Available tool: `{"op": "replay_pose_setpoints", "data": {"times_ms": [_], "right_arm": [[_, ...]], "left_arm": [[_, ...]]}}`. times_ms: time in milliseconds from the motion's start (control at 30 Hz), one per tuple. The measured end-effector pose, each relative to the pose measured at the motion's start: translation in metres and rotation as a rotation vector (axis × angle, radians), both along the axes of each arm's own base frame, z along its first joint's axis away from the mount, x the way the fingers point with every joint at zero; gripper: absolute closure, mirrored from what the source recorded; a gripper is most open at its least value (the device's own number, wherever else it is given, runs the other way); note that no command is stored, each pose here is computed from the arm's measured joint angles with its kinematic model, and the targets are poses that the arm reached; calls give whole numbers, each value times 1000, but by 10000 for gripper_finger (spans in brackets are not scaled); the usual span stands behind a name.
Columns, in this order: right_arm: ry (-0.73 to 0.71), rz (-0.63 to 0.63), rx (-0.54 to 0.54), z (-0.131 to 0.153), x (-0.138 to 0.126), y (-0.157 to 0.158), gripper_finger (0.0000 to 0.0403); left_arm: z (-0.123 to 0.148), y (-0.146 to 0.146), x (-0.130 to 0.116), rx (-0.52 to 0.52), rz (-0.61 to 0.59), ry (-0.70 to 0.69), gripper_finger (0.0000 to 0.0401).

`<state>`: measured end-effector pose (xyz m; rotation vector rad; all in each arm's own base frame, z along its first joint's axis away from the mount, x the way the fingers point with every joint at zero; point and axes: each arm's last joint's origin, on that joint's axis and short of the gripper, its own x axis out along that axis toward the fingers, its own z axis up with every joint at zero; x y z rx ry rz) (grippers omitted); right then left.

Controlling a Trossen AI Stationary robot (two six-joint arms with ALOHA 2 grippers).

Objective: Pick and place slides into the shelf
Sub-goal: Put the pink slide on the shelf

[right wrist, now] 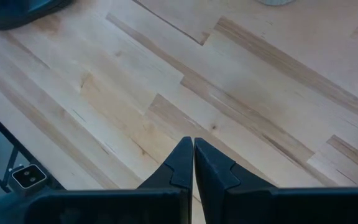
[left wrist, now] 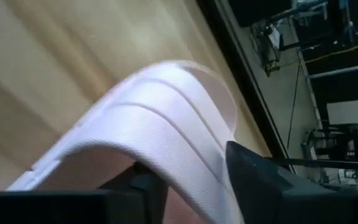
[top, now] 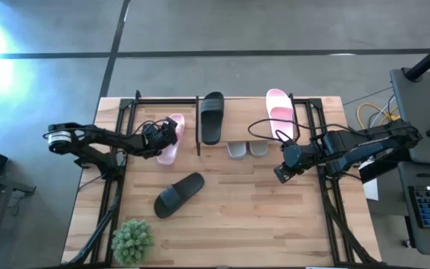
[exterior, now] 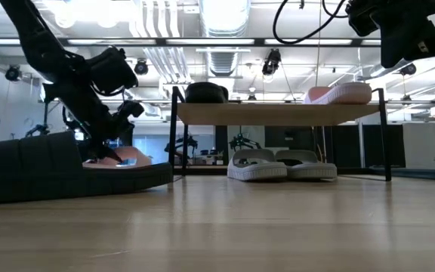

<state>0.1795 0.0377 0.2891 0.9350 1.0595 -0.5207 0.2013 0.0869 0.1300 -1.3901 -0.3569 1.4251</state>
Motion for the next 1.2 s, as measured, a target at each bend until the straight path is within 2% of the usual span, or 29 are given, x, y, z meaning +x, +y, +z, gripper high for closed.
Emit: {"op": "replay_pose_setpoints", "data": {"times_ms": [300,467,567,633,700,800,867,933,1033,1200], "right_arm": [[14,0,-3,-1,-1,0,394],[19,-23,7,-1,-2,0,394],[19,-24,7,-1,-1,0,394],[18,-24,7,-1,-1,0,394],[18,-24,7,-1,-1,0,394],[15,-24,8,-1,-1,0,394],[14,-24,8,-1,-1,0,394],[9,-51,-5,0,-1,-1,394],[-29,-183,-73,1,-2,-5,394],[-265,-490,-230,25,-8,-13,394]], "left_arm": [[4,11,-6,46,-28,86,390],[20,13,-8,111,-132,125,399],[51,12,-7,256,-225,113,399],[84,10,-7,431,-319,188,400],[120,5,-10,623,-434,326,400],[165,-6,-14,956,-739,501,400],[185,-14,-16,1140,-944,490,400],[198,-19,-16,1188,-1089,402,400],[205,-21,-10,1162,-1247,329,401],[201,-23,16,1156,-1558,180,401]]}}
